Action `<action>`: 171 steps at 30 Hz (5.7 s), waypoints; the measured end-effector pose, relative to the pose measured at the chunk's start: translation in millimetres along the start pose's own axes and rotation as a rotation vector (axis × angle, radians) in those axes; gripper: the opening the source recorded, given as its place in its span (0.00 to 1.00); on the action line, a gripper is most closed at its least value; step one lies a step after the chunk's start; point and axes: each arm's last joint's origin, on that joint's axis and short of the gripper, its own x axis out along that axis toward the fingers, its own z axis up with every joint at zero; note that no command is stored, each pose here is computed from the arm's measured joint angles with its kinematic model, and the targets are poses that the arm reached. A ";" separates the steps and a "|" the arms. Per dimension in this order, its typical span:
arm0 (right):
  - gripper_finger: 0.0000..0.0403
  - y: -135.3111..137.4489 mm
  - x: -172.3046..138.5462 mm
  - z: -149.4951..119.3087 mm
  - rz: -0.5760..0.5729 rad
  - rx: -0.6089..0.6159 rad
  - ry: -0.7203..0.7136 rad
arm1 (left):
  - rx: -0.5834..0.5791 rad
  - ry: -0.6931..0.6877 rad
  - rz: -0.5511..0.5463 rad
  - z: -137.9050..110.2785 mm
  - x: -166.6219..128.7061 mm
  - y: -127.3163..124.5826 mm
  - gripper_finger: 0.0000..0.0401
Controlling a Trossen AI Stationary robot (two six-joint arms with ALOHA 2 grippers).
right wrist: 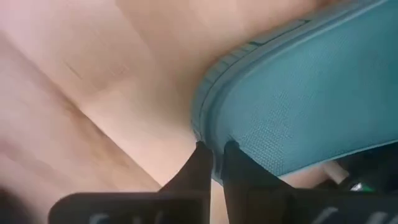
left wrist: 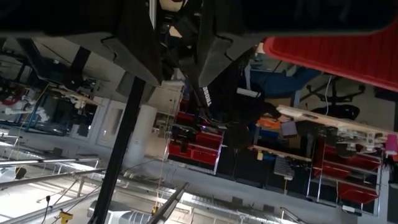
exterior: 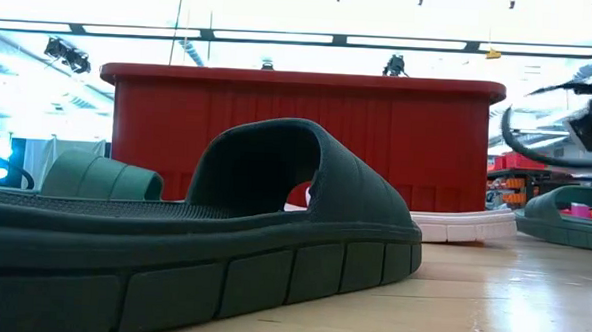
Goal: Pick and place slides into bin
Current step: Put the right blue slide into the red bin, then put the blue slide into the red bin
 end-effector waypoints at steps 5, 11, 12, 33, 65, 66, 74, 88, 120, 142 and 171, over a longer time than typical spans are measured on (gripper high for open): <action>0.04 16.2 -45.8 -6.1 0.248 -0.030 0.117 | -0.001 0.000 0.000 0.0 0.1 0.0 0.26; 0.03 22.2 -143.6 -23.5 0.616 -0.156 -0.051 | -0.050 -0.001 0.000 0.1 0.0 0.0 0.24; 0.03 18.5 -161.8 -27.0 0.668 -0.153 -0.109 | -0.054 -0.001 0.000 0.1 0.0 0.0 0.25; 0.03 -117.3 -336.3 39.4 0.046 -0.100 -1.401 | -0.054 -0.002 0.000 0.2 0.0 0.0 0.21; 0.04 -175.6 -92.6 299.6 -0.276 -0.137 -0.053 | -0.050 0.017 0.003 -4.4 5.8 -2.8 0.14; 0.05 -176.3 -90.2 300.5 -0.280 -0.138 -0.042 | -0.049 0.019 0.004 -5.0 6.6 -3.2 0.14; 0.08 -185.6 -84.6 301.4 -0.260 -0.113 0.003 | -0.062 0.022 0.005 -5.4 6.8 -3.2 0.14; 0.48 -200.4 -158.9 252.1 -0.178 0.002 -0.206 | -0.052 0.030 0.007 -7.2 8.8 -4.0 0.15; 0.48 -117.9 -299.3 42.1 0.369 -0.045 -0.953 | -0.462 1.276 0.833 -243.0 67.8 -20.2 0.40; 0.47 -89.8 -283.8 65.4 0.276 -0.100 -0.872 | -0.261 1.309 0.972 -287.6 87.4 6.8 0.47; 0.47 -79.4 -282.8 52.4 0.332 -0.092 -0.839 | -0.407 1.072 0.612 -211.1 158.7 -32.9 0.02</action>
